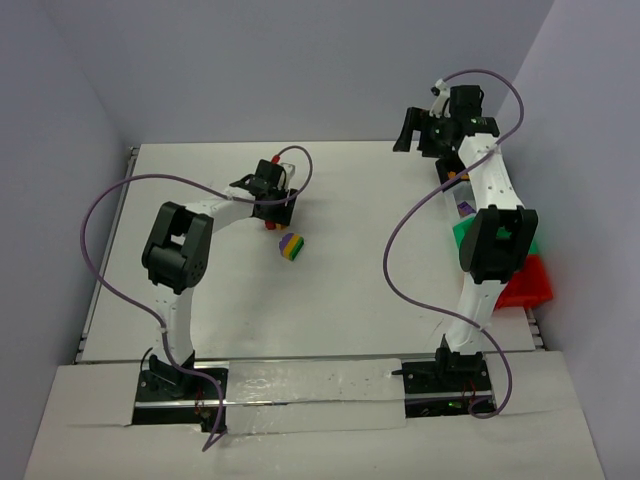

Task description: Sort the legos into containers by color

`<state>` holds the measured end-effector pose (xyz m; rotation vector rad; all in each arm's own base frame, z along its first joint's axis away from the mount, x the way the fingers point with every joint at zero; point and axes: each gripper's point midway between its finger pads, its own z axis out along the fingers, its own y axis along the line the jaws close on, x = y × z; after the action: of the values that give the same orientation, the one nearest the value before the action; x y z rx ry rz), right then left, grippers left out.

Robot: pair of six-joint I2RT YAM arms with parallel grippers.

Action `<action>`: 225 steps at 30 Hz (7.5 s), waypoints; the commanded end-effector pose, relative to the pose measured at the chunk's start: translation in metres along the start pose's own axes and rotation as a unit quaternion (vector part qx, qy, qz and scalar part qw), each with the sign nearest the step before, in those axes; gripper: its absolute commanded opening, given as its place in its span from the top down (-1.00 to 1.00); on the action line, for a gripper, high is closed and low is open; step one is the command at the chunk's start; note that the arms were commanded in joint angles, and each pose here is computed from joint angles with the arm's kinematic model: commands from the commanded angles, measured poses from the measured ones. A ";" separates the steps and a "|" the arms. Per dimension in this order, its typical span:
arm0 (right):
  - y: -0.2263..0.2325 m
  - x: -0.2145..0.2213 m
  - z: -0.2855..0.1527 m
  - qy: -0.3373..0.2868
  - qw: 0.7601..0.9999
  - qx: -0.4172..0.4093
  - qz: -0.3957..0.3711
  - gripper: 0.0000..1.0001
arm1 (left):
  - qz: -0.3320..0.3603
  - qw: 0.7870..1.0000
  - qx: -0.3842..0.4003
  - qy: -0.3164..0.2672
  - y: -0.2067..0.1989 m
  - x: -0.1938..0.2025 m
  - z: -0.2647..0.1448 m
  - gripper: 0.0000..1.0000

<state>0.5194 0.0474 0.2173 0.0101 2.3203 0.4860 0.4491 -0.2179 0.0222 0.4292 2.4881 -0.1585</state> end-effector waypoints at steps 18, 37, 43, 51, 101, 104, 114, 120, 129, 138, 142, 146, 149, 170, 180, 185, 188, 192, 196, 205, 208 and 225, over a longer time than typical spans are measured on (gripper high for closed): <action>0.125 0.072 -0.026 0.125 0.943 -0.304 0.051 -1.00 | 0.384 0.842 0.303 -0.227 -0.089 -0.028 -0.177 0.91; 0.250 0.183 -0.059 0.258 0.861 -0.438 0.026 -1.00 | 0.569 0.699 0.364 -0.235 -0.107 0.013 -0.221 0.99; 0.262 0.187 -0.043 0.272 0.859 -0.431 0.037 -0.90 | 0.562 0.701 0.373 -0.233 -0.117 0.013 -0.225 1.00; 0.275 0.195 -0.030 0.283 0.860 -0.422 0.046 -0.69 | 0.518 0.730 0.374 -0.243 -0.126 -0.004 -0.229 1.00; 0.251 0.042 -0.091 0.031 0.904 -0.422 0.061 1.00 | -0.138 0.818 0.523 -0.195 -0.089 -0.100 -0.293 -0.98; 0.258 0.039 -0.100 0.018 0.894 -0.442 0.065 1.00 | -0.185 0.780 0.570 -0.178 -0.095 -0.102 -0.298 -0.98; 0.279 0.037 -0.124 -0.015 0.864 -0.497 0.073 1.00 | -0.235 0.694 0.647 -0.210 -0.093 -0.112 -0.327 -0.98; 0.285 0.040 -0.120 -0.006 0.863 -0.500 0.078 1.00 | -0.224 0.680 0.658 -0.236 -0.094 -0.113 -0.330 -0.98; 0.293 0.046 -0.120 0.009 0.854 -0.513 0.083 1.00 | -0.235 0.686 0.652 -0.222 -0.097 -0.115 -0.317 -0.69; 0.301 0.053 -0.121 0.015 0.854 -0.515 0.071 1.00 | -0.241 0.694 0.644 -0.213 -0.099 -0.116 -0.310 -0.61; 0.299 0.061 -0.110 0.017 0.866 -0.497 0.056 1.00 | -0.245 0.691 0.647 -0.209 -0.100 -0.116 -0.310 -0.55; 0.300 0.066 -0.104 0.016 0.870 -0.490 0.047 1.00 | -0.251 0.693 0.648 -0.194 -0.104 -0.112 -0.304 -0.35; 0.300 0.065 -0.102 0.016 0.873 -0.486 0.049 1.00 | -0.255 0.695 0.647 -0.184 -0.108 -0.108 -0.299 -0.13; 0.279 0.015 -0.104 -0.042 0.877 -0.471 0.088 1.00 | -0.266 0.726 0.623 -0.116 -0.124 -0.063 -0.263 1.00; 0.129 0.047 -0.114 -0.013 0.975 -0.224 -0.009 1.00 | -0.087 0.856 0.479 -0.173 -0.098 -0.074 -0.238 1.00; 0.023 0.095 -0.149 0.042 0.993 -0.042 -0.103 1.00 | -0.031 0.919 0.329 -0.215 -0.061 -0.083 -0.230 1.00; -0.046 0.149 -0.179 0.123 0.979 0.107 -0.121 1.00 | -0.016 0.930 0.287 -0.231 -0.049 -0.087 -0.232 1.00; -0.095 0.188 -0.213 0.188 0.951 0.208 -0.130 1.00 | -0.012 0.938 0.280 -0.205 -0.047 -0.090 -0.233 1.00; -0.119 0.216 -0.249 0.234 0.926 0.273 -0.117 1.00 | -0.002 0.945 0.268 -0.185 -0.043 -0.089 -0.231 1.00; -0.167 0.227 -0.287 0.267 0.887 0.366 -0.093 1.00 | 0.001 0.948 0.256 -0.190 -0.040 -0.090 -0.235 1.00; -0.178 0.233 -0.282 0.277 0.884 0.367 -0.082 1.00 | 0.003 0.948 0.256 -0.188 -0.039 -0.090 -0.235 1.00; -0.204 0.208 -0.256 0.250 0.891 0.371 -0.070 -0.88 | 0.009 0.937 0.286 -0.198 -0.049 -0.091 -0.242 1.00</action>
<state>0.2005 -0.1946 0.1373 0.0898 2.9630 -0.5312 0.3729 -0.2282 0.2465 0.5441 2.1001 -0.8332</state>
